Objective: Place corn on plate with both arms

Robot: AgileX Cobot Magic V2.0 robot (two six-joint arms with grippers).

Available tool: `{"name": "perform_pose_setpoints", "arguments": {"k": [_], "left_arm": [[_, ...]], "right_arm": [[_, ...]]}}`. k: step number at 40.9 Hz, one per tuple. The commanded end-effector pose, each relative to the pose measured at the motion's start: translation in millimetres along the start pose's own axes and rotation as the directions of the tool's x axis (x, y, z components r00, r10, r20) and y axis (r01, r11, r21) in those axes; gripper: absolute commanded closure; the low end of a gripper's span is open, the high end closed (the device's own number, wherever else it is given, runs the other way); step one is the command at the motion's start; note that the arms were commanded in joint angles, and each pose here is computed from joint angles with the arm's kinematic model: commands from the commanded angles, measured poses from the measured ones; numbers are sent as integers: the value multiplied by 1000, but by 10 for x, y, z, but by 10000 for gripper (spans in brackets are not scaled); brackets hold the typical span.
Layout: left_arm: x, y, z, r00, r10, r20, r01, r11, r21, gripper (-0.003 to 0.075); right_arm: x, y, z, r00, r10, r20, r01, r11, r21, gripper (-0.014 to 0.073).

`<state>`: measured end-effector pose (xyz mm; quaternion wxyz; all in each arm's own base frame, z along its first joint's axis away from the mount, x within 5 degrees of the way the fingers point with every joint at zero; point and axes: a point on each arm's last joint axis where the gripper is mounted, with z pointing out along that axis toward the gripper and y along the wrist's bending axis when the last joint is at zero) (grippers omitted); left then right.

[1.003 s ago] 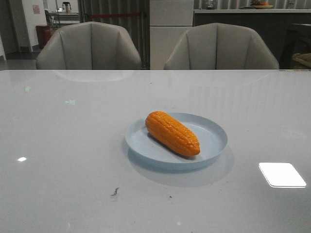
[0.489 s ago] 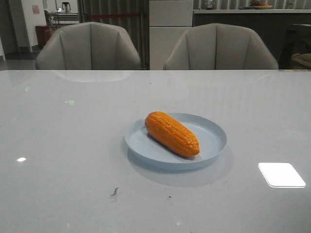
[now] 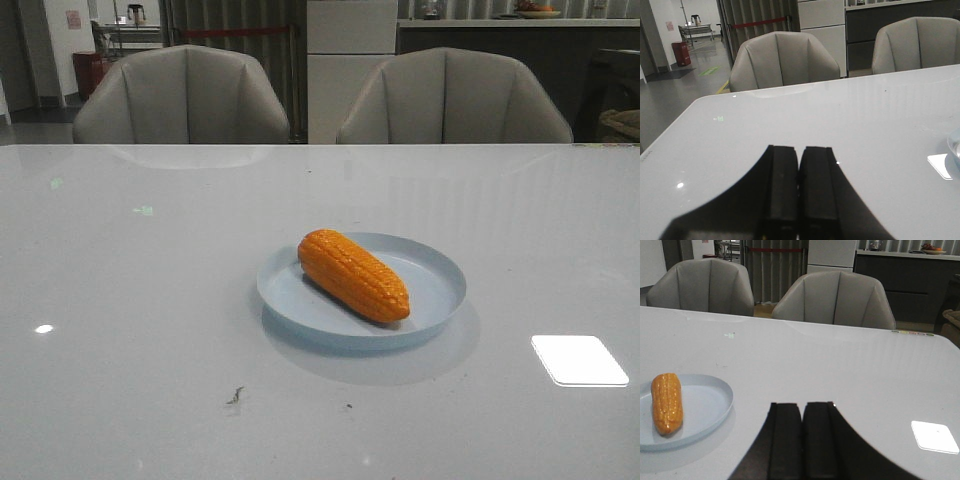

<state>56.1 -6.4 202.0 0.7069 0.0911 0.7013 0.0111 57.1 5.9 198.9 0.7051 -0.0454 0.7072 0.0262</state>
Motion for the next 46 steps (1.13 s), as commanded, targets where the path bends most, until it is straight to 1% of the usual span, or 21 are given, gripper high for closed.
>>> {"name": "perform_pose_setpoints", "arguments": {"k": [1,6,46], "left_arm": [[45,-7,8,999,-17,51,17,1000,-7,627],[45,-7,8,999,-17,51,17,1000,-7,627],[45,-7,8,999,-17,51,17,1000,-7,627]], "right_arm": [[-107,-7,-35,997,0,82,0,1000,9,538],[-87,-5,-36,998,0,61,0,1000,7,538],[-86,-5,-36,998,0,60,0,1000,7,538]]}}
